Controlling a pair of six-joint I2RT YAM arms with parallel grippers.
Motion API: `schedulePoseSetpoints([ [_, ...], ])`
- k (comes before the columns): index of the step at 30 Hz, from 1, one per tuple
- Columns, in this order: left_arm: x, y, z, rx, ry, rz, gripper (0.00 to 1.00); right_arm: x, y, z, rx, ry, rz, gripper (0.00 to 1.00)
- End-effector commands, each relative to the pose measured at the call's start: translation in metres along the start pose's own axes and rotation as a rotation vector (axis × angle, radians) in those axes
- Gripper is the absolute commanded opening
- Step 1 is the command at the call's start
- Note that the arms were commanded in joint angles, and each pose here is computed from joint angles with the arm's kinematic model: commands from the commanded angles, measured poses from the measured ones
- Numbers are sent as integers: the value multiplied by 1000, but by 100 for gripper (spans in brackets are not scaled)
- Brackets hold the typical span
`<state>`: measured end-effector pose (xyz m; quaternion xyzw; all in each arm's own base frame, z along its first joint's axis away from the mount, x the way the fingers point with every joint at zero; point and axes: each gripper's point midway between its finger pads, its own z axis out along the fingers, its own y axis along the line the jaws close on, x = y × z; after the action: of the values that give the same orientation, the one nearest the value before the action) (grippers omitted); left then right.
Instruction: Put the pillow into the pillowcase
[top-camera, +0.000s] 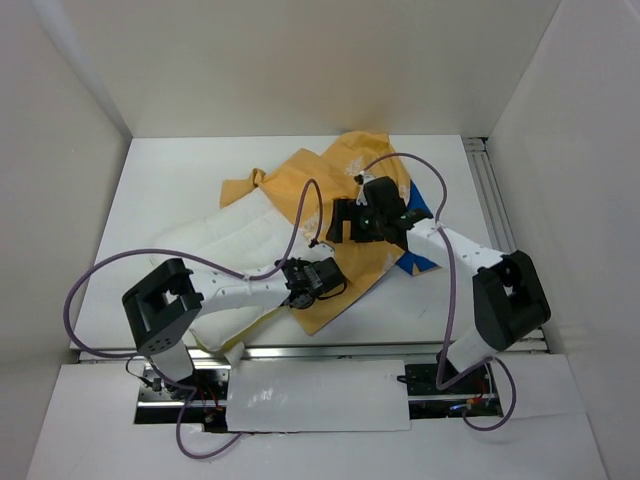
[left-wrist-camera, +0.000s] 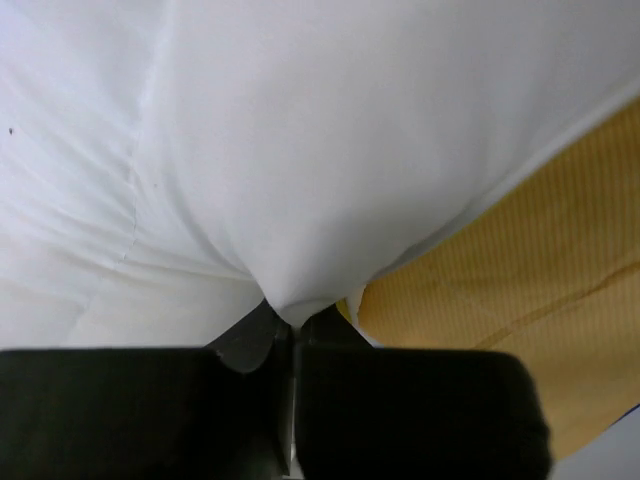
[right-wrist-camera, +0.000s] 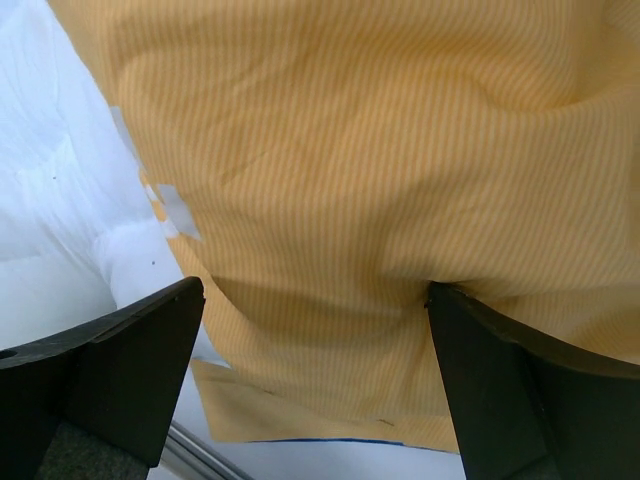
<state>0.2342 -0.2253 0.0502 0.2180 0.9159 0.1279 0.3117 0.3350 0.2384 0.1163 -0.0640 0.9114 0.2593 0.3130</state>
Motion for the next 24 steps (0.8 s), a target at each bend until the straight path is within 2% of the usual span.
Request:
schedulePoseSetpoints([
  [1, -16, 6, 8, -47, 9, -79, 0, -42, 12, -23, 13, -134, -81, 100],
  [5, -36, 10, 5, -39, -2, -160, 0, -36, -14, -58, 157, -195, -71, 100],
  [11, -73, 11, -21, 31, -91, -209, 0, 17, -36, -88, 244, -182, -38, 97],
  [15, -89, 14, -35, 63, -137, -225, 0, 54, -36, -78, 222, -132, -63, 93],
  [19, -96, 15, -39, 73, -159, -233, 0, 60, -41, -60, 266, -130, -65, 92],
  [24, -101, 21, -48, 74, -186, -251, 0, 51, -47, -36, 327, -197, -74, 92],
])
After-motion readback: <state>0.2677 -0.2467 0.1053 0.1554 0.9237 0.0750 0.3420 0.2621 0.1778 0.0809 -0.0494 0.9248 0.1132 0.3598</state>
